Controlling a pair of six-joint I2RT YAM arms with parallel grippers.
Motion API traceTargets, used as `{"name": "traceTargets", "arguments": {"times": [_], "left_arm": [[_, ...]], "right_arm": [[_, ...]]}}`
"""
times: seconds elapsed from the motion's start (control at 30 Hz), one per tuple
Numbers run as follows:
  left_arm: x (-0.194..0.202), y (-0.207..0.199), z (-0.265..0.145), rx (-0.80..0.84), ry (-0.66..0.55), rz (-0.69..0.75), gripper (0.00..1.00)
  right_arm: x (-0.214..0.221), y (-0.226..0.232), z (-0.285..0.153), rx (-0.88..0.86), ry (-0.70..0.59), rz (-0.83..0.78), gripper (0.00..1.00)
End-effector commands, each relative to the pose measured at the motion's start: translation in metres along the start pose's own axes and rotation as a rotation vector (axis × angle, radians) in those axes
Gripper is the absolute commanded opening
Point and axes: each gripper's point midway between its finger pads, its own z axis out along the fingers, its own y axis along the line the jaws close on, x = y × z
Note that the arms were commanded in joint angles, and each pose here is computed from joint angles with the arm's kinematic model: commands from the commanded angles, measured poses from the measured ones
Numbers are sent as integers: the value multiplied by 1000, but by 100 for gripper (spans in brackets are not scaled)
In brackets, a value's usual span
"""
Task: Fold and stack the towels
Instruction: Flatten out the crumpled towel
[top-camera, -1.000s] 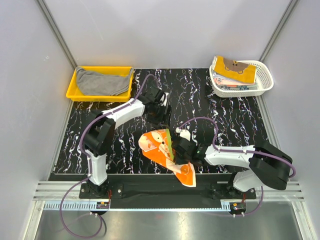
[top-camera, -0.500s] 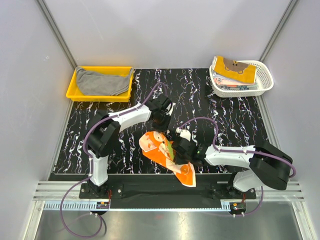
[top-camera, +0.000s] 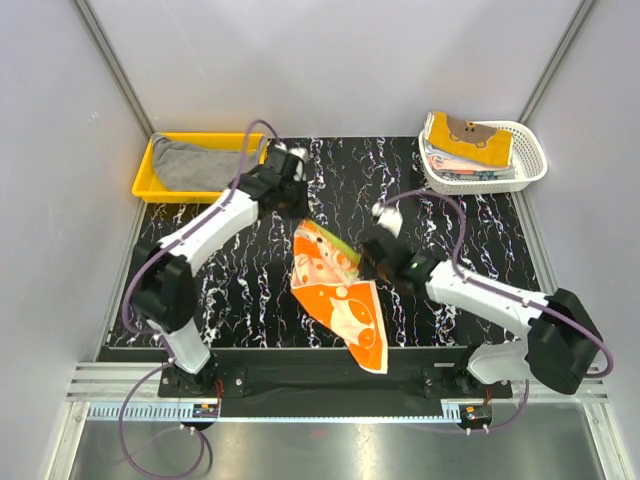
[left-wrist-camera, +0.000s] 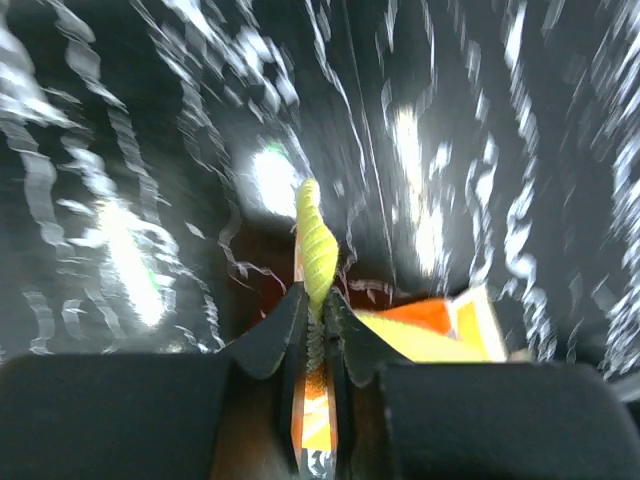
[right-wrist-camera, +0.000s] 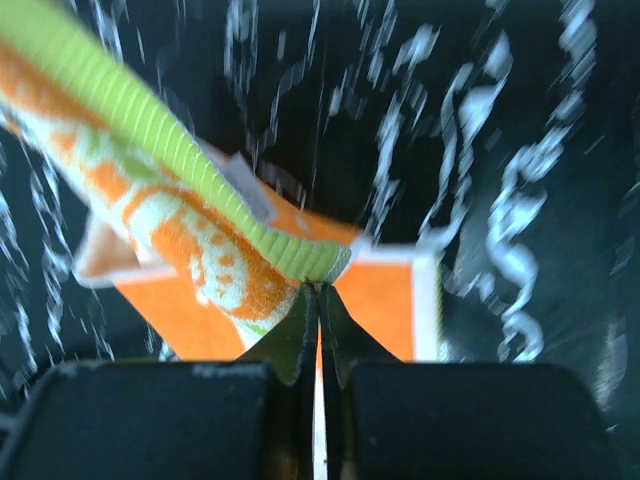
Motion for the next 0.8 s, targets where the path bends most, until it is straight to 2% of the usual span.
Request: {"name": "traceTargets", "arguments": {"times": [0.0,0.03,0.07,0.1,0.13,0.2,0.23,0.3,0.33,0.37,0.43,0.6,0.67,0.73,0.77], "left_arm": [[-77,9,-53,-13,-329,-103,16],[-71,13,-50,2,-351,-120,17],[-74,10,-68,24,-406,-158,18],[-69,12,-69,33,-423,-174,18],[-48,21,-56,36,-411,-199,20],[-24,18,-59,95,-413,-275,22],[10,29,-40,86,-374,-301,28],[45,23,-34,145,-336,-360,29],[80,32,-18,132,-288,-382,30],[98,25,-15,162,-256,-412,37],[129,24,-13,177,-234,-432,37],[125,27,-40,158,-312,-466,47],[105,30,-59,139,-391,-451,54],[80,24,-76,116,-427,-419,56],[76,28,-68,68,-406,-362,59]], "right_arm": [[-53,-33,-18,98,-74,-66,0],[-73,-33,-23,109,-118,-52,0],[-79,-35,-24,126,-127,-62,0],[-83,-35,-25,135,-138,-77,0],[-85,-36,-24,144,-143,-76,0],[-76,-36,-17,128,-128,-65,0],[-60,-40,-10,125,-90,-65,0],[-46,-37,-1,88,-67,-28,0],[-23,-42,4,79,-16,-25,0],[-20,-39,7,50,-21,-8,0],[4,-41,10,18,21,10,0],[37,-19,4,-55,46,-48,0],[44,-21,7,-25,52,-66,0],[50,-22,9,-10,62,-67,0],[53,-24,11,2,72,-68,0]]}}
